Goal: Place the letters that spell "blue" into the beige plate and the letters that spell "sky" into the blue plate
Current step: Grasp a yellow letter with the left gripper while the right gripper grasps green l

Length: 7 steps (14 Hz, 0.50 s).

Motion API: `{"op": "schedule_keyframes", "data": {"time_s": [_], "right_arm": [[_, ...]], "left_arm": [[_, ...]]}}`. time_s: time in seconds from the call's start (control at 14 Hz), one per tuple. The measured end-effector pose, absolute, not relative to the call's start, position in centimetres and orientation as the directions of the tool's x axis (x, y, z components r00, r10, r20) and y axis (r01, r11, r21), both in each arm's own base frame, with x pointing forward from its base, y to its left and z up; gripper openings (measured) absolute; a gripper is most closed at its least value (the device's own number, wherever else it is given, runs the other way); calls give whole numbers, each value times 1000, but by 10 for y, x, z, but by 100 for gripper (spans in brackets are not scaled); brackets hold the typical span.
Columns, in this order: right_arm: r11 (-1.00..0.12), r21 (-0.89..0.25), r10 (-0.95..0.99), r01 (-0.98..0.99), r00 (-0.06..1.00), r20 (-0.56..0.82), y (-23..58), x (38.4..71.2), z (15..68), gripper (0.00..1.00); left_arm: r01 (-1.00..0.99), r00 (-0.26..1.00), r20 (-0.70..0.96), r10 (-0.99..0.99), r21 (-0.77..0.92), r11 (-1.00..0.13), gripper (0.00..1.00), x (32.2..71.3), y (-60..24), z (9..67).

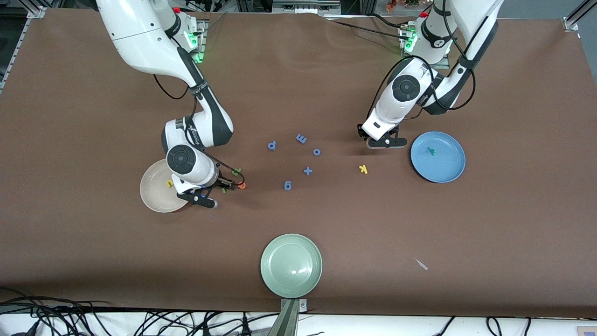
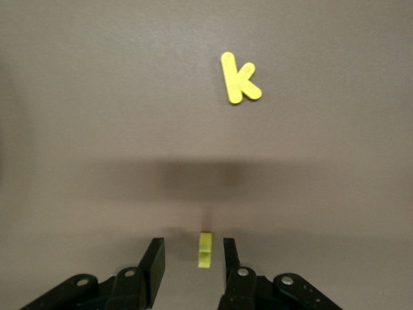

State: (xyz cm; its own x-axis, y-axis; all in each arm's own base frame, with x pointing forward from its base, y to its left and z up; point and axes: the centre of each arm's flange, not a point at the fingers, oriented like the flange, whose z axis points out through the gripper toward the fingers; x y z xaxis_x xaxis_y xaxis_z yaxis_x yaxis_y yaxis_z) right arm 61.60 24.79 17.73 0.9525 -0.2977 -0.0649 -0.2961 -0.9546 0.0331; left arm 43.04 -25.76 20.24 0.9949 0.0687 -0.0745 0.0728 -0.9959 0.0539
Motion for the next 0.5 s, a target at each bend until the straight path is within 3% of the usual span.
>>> {"op": "schedule_keyframes", "data": {"time_s": [0.07, 0.14, 0.29, 0.5], "right_arm": [[-955, 33, -297, -295, 953, -64, 247, 616, 174, 74], [-955, 30, -295, -294, 954, -60, 248, 616, 174, 66], [-957, 28, -290, -289, 955, -59, 249, 617, 174, 62], [-961, 21, -278, -277, 959, -52, 250, 619, 179, 31]], "left_arm": [[72, 995, -76, 68, 61, -995, 44, 429, -261, 199], [73, 995, -79, 68, 65, -995, 44, 427, -264, 196], [72, 994, -85, 66, 69, -995, 43, 424, -266, 192], [39, 996, -85, 33, 60, -997, 40, 418, -274, 188]]}}
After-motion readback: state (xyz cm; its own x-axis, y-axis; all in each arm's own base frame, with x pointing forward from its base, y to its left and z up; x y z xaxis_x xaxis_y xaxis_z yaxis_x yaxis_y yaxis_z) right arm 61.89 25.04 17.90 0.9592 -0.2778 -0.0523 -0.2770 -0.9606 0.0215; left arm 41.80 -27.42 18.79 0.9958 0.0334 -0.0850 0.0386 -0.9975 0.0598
